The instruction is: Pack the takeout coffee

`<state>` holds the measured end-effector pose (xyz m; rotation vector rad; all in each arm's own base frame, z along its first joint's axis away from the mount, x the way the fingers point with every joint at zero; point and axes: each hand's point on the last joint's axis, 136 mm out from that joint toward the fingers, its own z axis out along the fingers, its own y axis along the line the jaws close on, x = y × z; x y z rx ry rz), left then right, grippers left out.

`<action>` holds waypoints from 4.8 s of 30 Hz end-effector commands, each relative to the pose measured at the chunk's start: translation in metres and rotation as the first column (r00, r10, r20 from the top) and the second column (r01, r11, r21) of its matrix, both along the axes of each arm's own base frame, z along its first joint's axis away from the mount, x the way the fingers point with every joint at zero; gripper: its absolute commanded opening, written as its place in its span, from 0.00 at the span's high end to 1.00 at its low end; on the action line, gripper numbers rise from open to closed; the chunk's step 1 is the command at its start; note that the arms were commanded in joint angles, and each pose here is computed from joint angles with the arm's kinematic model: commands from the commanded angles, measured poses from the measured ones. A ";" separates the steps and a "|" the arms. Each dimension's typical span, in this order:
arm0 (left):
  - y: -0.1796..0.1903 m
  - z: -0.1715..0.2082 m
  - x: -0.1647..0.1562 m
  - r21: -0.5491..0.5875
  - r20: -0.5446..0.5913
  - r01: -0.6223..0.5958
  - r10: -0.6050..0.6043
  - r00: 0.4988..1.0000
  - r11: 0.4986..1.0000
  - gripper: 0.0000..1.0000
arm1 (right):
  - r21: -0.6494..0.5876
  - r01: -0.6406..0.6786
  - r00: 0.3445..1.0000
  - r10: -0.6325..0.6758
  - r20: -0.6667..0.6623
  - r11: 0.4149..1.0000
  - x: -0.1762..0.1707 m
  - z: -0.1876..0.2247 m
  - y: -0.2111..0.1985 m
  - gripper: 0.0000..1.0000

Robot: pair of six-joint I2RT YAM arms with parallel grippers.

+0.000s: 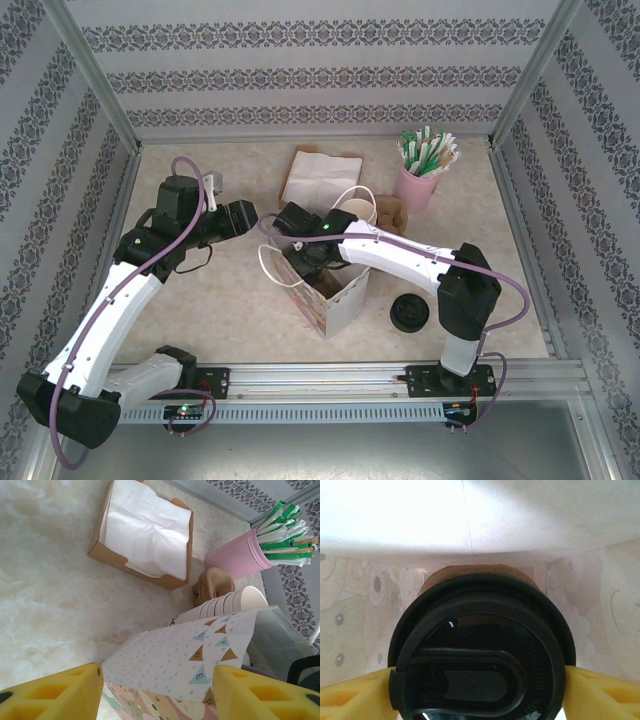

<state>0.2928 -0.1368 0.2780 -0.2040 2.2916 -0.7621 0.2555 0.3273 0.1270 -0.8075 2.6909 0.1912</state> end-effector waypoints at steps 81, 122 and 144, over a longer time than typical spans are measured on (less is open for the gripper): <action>-0.014 0.007 0.018 0.020 0.014 0.067 -0.067 0.998 0.998 0.40 | 0.297 0.072 0.964 -0.143 0.224 0.952 -0.054 0.216 -0.091 0.54; 0.005 0.005 0.030 0.126 0.056 -0.012 0.005 0.998 0.992 0.38 | 0.573 0.600 0.604 -0.786 0.134 0.558 0.210 0.174 -0.351 0.71; 0.006 -0.010 0.036 0.158 0.021 -0.008 0.005 1.000 0.987 0.37 | 0.473 0.638 0.662 -0.747 0.068 0.608 0.250 0.120 -0.342 0.75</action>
